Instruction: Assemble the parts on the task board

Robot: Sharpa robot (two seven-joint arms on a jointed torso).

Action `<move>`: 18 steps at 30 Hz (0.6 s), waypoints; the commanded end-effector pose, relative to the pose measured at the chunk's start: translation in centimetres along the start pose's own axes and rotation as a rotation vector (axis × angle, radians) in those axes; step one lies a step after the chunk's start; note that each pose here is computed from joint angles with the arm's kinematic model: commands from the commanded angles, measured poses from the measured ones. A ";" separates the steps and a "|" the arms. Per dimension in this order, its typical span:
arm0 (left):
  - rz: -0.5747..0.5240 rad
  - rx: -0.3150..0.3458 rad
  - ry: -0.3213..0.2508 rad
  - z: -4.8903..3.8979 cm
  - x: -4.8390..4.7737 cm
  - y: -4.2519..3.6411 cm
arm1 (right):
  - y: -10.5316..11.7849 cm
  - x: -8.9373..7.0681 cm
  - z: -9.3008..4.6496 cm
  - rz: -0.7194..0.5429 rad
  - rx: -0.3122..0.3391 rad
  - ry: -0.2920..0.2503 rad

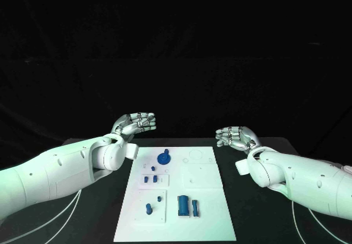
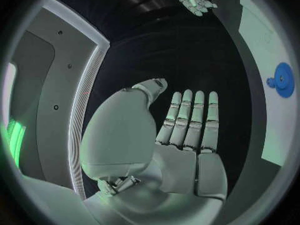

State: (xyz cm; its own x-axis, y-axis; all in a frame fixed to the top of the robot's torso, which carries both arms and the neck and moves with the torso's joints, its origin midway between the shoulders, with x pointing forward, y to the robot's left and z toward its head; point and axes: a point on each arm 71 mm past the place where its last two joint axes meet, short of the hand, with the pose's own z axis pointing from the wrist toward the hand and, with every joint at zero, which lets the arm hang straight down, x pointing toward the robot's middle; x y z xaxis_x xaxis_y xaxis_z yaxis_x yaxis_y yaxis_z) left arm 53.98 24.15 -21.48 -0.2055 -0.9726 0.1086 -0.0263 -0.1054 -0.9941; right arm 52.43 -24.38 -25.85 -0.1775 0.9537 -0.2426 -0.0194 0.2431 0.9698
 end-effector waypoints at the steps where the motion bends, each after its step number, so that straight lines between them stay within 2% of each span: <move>1: -0.026 0.039 -0.062 0.19 -0.31 0.38 | 0.1 0.1 0.5 0.121 -0.036 0.023; 3: -0.030 0.034 -0.070 0.27 -0.29 0.91 | 0.1 0.2 0.8 0.127 -0.038 0.026; 4: -0.008 -0.001 -0.031 0.22 -0.05 1.06 | -0.2 0.0 0.7 0.044 -0.005 -0.008; 9: -0.004 -0.002 -0.039 -0.06 0.27 1.19 | 0.0 0.3 0.5 0.057 -0.008 -0.017; 14: 0.014 -0.004 -0.066 -1.09 1.39 1.59 | 0.8 1.4 -0.5 0.102 -0.014 -0.047; 18: 0.035 -0.004 -0.098 -2.38 2.68 1.87 | 1.8 2.6 -1.7 0.150 -0.017 -0.082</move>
State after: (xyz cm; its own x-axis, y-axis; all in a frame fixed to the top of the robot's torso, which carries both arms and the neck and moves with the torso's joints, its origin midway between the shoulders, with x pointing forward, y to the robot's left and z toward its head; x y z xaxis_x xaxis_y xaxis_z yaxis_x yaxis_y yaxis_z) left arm 51.32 21.83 -23.18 -0.1752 -0.9743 0.1414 -0.0617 -0.1325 -0.9893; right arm 50.51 -21.44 -24.79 -0.1815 0.9786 -0.0967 -0.0114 0.0962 0.9953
